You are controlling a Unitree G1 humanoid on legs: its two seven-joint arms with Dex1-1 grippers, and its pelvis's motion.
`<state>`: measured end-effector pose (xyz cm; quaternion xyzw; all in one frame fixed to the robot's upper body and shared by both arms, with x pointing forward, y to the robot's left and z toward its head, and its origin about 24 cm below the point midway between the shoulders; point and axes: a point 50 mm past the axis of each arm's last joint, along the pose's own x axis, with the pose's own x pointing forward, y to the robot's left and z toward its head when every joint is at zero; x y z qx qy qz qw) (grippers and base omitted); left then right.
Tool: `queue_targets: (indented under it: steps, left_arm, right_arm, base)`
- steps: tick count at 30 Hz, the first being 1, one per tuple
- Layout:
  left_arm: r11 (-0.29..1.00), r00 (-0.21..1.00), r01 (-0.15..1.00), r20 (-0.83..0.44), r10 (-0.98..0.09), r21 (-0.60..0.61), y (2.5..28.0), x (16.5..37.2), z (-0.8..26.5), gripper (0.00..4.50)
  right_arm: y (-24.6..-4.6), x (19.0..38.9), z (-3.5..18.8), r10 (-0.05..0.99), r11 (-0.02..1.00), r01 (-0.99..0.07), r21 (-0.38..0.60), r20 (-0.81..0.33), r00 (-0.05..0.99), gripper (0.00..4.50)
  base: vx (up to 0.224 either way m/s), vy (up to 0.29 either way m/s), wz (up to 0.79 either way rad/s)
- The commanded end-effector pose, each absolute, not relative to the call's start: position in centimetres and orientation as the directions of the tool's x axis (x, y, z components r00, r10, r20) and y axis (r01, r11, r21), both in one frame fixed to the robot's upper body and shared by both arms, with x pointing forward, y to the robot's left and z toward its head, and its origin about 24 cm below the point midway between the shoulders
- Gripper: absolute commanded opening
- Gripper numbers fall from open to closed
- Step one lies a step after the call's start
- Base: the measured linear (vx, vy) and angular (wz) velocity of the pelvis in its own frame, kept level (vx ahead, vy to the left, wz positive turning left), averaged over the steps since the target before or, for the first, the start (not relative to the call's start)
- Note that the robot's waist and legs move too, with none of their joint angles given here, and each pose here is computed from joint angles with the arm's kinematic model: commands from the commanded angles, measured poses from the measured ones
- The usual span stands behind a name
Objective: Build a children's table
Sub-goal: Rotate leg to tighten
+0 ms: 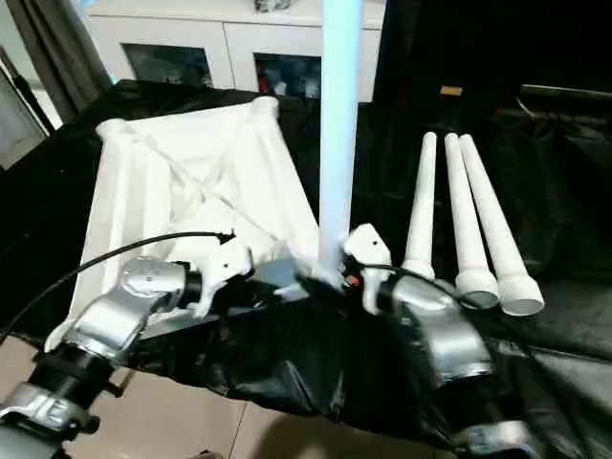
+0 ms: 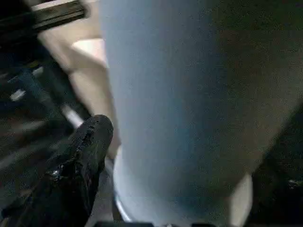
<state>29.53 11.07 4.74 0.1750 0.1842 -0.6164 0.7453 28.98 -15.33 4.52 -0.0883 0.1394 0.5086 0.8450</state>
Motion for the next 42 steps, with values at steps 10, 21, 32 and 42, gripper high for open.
queue_targets:
  steps: [10,21,32,42]
  left_arm:
    - [0.052,0.026,0.998,-0.543,-0.839,-0.034,12.4,29.1,4.3,0.00]
    - [0.113,0.087,0.993,-0.512,-0.854,-0.020,11.8,29.3,4.1,0.00]
    - [0.391,0.371,0.919,-0.439,-0.818,0.047,4.9,30.4,3.5,0.00]
    - [0.317,0.322,0.945,-0.406,-0.855,0.081,4.6,29.5,3.9,0.00]
  right_arm:
    - [-15.2,27.9,4.2,0.895,0.254,-0.963,0.093,-0.400,0.197,3.31]
    - [-14.3,27.4,3.4,0.891,0.357,-0.928,0.109,-0.337,0.303,2.76]
    - [-9.3,29.2,0.8,0.561,0.822,-0.561,0.102,-0.320,0.763,2.75]
    - [-9.2,29.7,1.9,0.583,0.806,-0.588,0.066,-0.261,0.769,3.78]
  base:
    - [0.000,0.000,0.00]
    - [0.000,0.000,0.00]
    - [0.000,0.000,0.00]
    - [0.000,0.000,0.00]
